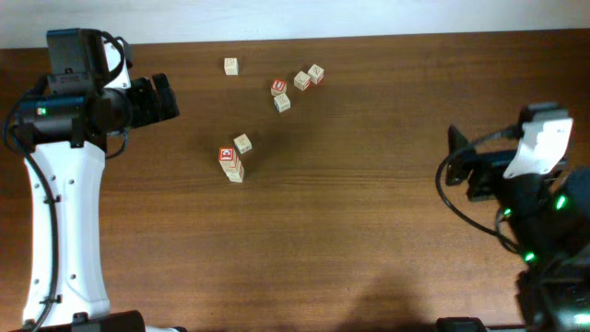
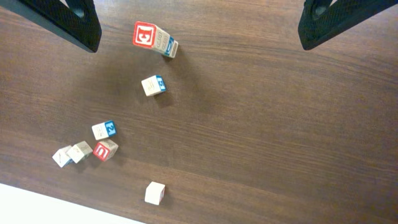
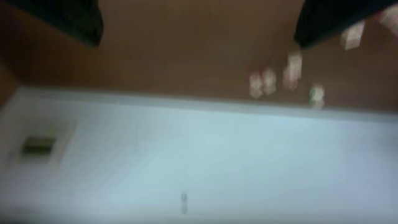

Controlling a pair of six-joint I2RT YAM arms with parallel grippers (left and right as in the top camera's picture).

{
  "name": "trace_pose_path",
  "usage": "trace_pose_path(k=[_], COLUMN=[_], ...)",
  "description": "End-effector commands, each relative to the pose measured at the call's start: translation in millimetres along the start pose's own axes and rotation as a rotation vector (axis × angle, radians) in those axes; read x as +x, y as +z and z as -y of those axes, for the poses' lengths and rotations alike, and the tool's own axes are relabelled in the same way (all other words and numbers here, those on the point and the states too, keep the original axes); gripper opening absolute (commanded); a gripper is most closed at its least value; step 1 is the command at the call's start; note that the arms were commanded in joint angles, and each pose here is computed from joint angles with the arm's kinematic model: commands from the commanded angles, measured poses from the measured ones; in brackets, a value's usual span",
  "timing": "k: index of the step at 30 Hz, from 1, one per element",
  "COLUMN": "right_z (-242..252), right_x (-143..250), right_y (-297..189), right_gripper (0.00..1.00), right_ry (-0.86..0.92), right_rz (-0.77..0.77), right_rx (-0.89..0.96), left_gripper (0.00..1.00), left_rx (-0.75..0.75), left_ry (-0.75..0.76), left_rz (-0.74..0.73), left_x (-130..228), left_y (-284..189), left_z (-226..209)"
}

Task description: Rotate 4 blocks

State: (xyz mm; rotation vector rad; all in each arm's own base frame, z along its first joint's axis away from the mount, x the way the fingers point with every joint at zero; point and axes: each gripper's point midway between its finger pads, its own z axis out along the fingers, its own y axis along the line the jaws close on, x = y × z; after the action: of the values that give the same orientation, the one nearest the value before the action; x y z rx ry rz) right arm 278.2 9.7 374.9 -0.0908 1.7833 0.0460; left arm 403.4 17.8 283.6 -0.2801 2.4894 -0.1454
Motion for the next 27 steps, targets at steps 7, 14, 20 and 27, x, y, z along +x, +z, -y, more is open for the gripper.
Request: trace_pose_path(k=[7, 14, 20, 27], right_z=[-6.0, 2.4, 6.6, 6.6], right_x=[156.2, 211.4, 219.1, 219.1], right_y=[-1.8, 12.6, 13.6, 13.6], right_gripper=[0.98, 0.98, 0.98, 0.98], right_ry=[-0.039, -0.027, -0.02, -0.02], right_rz=[0.218, 0.176, 0.144, 0.144], right_rx=[-0.002, 0.048, 0.072, 0.072], left_gripper=[1.0, 0.99, 0.99, 0.99], left_rx=[-0.005, -0.005, -0.005, -0.005], left_ry=[0.008, 0.008, 0.008, 0.008], left_rz=[0.008, 0.008, 0.009, 0.009], left_x=[-2.8, -2.9, -2.9, -2.9], left_y=[-1.0, -1.0, -1.1, -1.1], left_z=[-1.3, -1.3, -1.3, -1.3])
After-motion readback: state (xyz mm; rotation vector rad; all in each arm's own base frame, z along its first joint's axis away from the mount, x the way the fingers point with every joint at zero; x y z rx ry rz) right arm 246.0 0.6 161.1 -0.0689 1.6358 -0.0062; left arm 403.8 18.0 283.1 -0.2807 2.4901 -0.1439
